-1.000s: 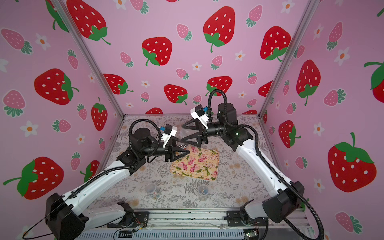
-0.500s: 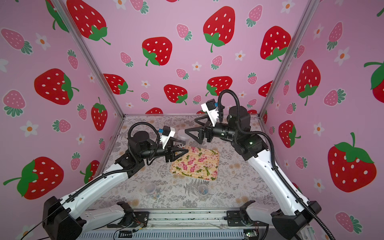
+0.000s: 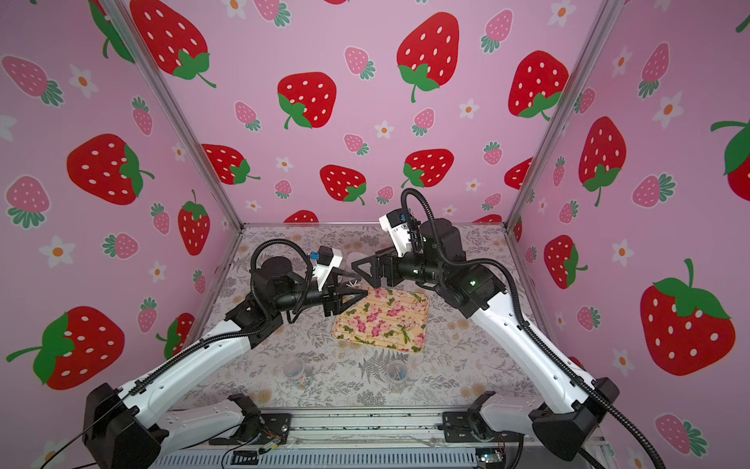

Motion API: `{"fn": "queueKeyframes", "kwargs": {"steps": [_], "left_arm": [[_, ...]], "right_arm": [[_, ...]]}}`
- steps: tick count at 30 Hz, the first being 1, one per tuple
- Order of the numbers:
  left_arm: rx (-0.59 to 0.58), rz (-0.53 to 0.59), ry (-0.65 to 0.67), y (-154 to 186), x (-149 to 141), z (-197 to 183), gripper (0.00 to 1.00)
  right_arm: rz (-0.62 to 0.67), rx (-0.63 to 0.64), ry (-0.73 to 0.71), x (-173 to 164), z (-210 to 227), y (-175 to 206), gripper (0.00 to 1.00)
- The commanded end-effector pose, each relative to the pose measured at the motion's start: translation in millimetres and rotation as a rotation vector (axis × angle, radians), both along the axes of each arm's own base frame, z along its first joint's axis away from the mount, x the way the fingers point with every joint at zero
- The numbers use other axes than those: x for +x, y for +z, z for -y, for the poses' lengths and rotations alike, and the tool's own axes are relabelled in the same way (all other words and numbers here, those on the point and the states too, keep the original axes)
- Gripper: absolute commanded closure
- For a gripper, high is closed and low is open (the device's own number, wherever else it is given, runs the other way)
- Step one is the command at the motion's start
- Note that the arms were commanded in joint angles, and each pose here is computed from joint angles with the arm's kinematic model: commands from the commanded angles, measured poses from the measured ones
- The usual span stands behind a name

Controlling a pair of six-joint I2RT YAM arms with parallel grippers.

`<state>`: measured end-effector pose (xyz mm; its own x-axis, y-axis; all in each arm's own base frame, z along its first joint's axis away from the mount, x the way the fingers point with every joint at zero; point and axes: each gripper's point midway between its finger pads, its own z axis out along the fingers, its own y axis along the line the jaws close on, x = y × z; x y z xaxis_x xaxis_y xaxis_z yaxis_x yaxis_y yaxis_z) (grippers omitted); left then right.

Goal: Pour the candies out of the jar
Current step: Unscrew the lid from the jar.

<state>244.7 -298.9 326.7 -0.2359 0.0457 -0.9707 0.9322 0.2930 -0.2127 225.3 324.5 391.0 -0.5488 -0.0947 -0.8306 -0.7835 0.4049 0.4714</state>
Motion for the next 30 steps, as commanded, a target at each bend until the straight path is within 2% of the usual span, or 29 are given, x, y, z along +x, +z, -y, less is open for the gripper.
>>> {"fn": "queueKeyframes", "kwargs": {"steps": [1, 14, 27, 30], "left_arm": [[-0.014, 0.049, -0.009, 8.0, -2.6, 0.1, 0.62], [-0.015, 0.046, -0.019, 7.1, -4.4, 0.8, 0.61], [-0.020, 0.045, -0.033, 9.0, -6.5, 1.3, 0.61], [-0.024, 0.044, -0.041, 10.9, -8.2, 1.5, 0.61]], "right_arm": [[-0.010, 0.008, -0.001, 1.4, -5.4, -0.8, 0.09], [0.012, 0.011, 0.011, 11.0, -17.3, 3.5, 0.17], [0.071, -0.004, 0.018, 13.4, -17.6, 9.6, 0.44], [0.086, -0.001, 0.041, 10.8, -18.9, 11.6, 0.47]]}}
